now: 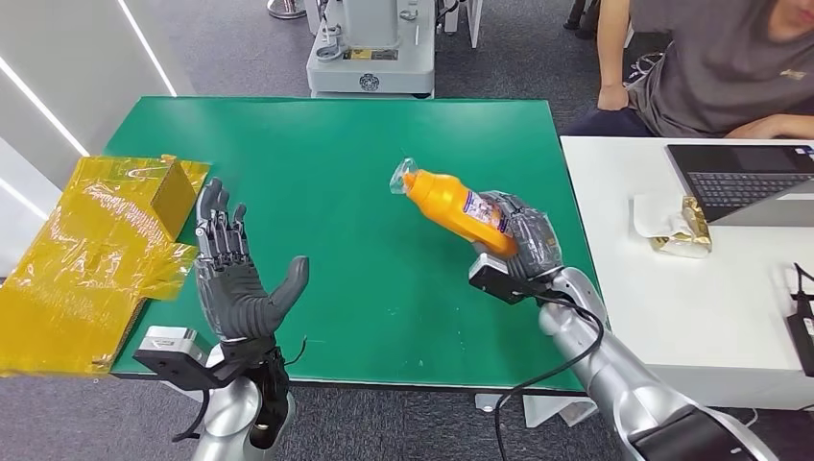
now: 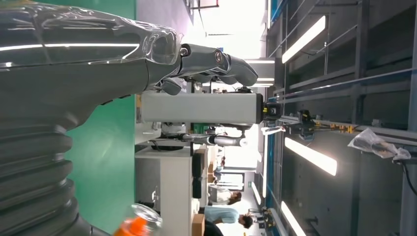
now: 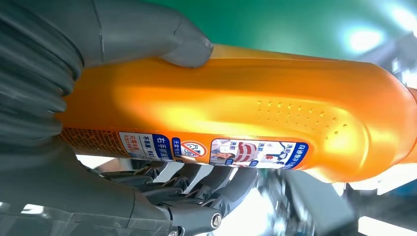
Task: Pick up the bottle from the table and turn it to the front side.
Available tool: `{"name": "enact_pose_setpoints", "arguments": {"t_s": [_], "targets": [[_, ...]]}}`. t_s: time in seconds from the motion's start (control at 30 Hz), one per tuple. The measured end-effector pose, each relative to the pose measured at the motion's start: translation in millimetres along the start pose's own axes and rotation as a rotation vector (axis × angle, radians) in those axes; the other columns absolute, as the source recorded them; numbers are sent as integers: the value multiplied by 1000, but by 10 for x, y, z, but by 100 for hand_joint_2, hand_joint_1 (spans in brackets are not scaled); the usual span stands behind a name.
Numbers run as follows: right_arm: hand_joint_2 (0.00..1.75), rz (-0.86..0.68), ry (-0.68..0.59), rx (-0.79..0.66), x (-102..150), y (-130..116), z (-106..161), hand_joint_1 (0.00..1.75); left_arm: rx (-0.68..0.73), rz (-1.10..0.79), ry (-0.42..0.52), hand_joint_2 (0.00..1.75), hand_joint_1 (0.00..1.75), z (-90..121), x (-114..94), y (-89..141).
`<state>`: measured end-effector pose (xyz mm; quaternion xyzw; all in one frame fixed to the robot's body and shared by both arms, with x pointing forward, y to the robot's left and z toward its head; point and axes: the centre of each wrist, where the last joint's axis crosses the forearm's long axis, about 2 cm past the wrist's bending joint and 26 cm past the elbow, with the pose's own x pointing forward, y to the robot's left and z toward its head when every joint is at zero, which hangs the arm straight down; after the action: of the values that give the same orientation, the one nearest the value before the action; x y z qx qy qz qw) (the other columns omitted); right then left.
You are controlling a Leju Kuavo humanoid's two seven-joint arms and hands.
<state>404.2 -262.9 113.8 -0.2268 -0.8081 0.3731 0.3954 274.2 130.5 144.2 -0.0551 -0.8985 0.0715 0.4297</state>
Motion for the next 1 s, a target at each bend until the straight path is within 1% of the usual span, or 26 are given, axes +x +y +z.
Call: {"name": "enact_pose_setpoints", "arguments": {"t_s": [0.07, 0.13, 0.3, 0.47, 0.63, 0.83, 0.9, 1.0], "targets": [[175, 1, -19, -124, 112, 38, 37, 175, -4, 0, -5, 175, 0, -19, 3, -5], [175, 6, -54, -212, 237, 58, 69, 175, -7, 0, -14, 175, 0, -52, 7, -12], [175, 3, -156, -336, 557, 29, 160, 175, -20, 8, -39, 175, 0, -169, 15, -46], [175, -18, -212, -445, 804, -64, 121, 175, -60, 18, -60, 175, 0, -311, -3, -95], [175, -48, -236, -485, 974, -46, 105, 175, -141, 51, -52, 175, 0, -423, -75, -160], [175, -76, -240, -500, 1068, -5, 99, 175, -220, 62, -21, 175, 0, -477, -181, -213], [175, -104, -238, -497, 1099, 33, 77, 175, -275, 62, -3, 175, 0, -503, -228, -248], [175, -178, -235, -457, 1153, 161, 9, 175, -349, 68, 33, 175, 0, -562, -276, -308]]}}
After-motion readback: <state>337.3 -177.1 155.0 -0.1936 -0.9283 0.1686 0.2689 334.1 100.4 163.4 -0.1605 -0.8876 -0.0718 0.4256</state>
